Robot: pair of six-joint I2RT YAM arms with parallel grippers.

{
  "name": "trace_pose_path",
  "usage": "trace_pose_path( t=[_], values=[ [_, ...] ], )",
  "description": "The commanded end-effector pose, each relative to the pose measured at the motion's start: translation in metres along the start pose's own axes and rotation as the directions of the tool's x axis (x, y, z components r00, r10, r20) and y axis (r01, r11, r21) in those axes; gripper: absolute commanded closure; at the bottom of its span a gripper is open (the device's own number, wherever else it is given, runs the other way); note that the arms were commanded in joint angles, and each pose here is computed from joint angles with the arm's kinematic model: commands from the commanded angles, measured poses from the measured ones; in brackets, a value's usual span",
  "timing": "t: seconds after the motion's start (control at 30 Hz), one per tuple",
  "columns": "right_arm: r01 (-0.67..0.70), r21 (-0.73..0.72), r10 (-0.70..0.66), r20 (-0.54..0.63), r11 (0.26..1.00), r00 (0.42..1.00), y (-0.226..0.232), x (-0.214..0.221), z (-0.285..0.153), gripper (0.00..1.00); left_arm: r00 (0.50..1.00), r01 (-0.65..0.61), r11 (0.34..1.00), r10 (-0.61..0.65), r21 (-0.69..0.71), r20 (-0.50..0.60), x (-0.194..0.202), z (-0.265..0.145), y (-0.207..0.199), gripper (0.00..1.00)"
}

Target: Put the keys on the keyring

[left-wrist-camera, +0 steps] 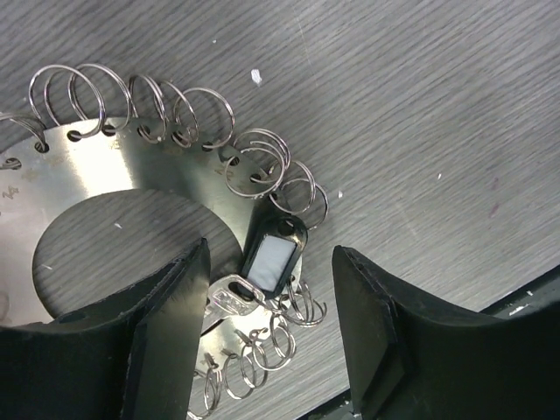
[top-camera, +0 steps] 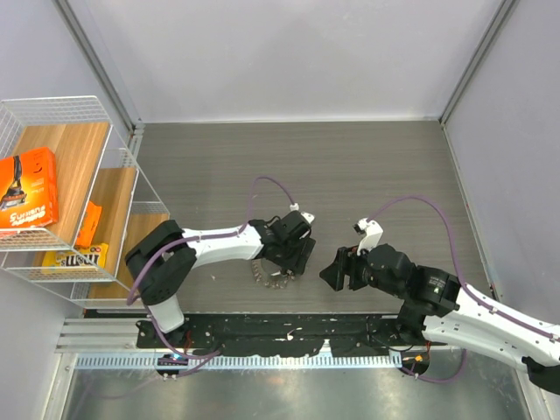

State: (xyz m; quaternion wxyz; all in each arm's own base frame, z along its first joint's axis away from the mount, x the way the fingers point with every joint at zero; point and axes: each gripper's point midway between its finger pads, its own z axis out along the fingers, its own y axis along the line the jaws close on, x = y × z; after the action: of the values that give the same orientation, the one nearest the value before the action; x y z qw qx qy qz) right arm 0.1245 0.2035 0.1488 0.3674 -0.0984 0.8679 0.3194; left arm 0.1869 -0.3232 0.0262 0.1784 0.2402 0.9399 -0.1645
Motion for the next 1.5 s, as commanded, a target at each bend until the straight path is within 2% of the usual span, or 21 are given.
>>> trace_pose_path(
  t=[0.0, 0.17, 0.67, 0.83, 1.0, 1.17, 1.47],
  values=[
    [-0.011, -0.042, 0.013, 0.045, 0.999, 0.999, 0.01, -0.012, -0.001, 0.3, 0.999, -0.018, 1.0, 0.018, -0.003, 0.043, -0.019, 0.004, -0.002, 0.38],
    [-0.014, -0.043, 0.016, 0.048, 0.999, 0.999, 0.009, -0.011, -0.001, 0.3, 0.999, -0.018, 1.0, 0.019, -0.008, 0.032, -0.016, 0.008, 0.001, 0.53],
    [-0.026, -0.07, 0.029, 0.036, 0.997, 0.999, 0.013, -0.007, 0.0, 0.3, 1.0, 0.003, 0.997, -0.005, -0.082, -0.024, 0.006, 0.012, 0.02, 0.53],
    [-0.031, -0.074, 0.033, 0.033, 0.997, 0.999, 0.014, -0.006, 0.001, 0.3, 0.999, 0.01, 0.994, -0.014, -0.112, -0.038, 0.013, 0.01, 0.027, 0.65],
    [-0.033, -0.086, 0.037, 0.037, 0.996, 0.999, 0.016, -0.008, -0.001, 0.3, 0.998, 0.022, 0.994, -0.029, -0.109, -0.061, 0.02, 0.014, 0.028, 0.71],
    [-0.035, -0.09, 0.039, 0.043, 0.995, 0.998, 0.018, -0.011, -0.005, 0.3, 0.999, 0.029, 0.994, -0.032, -0.102, -0.028, 0.013, 0.006, 0.026, 1.0],
    [-0.034, -0.095, 0.038, 0.049, 0.995, 0.998, 0.021, -0.015, -0.006, 0.29, 0.994, 0.021, 0.993, -0.008, -0.115, 0.108, -0.016, -0.043, 0.026, 1.0]
  ],
)
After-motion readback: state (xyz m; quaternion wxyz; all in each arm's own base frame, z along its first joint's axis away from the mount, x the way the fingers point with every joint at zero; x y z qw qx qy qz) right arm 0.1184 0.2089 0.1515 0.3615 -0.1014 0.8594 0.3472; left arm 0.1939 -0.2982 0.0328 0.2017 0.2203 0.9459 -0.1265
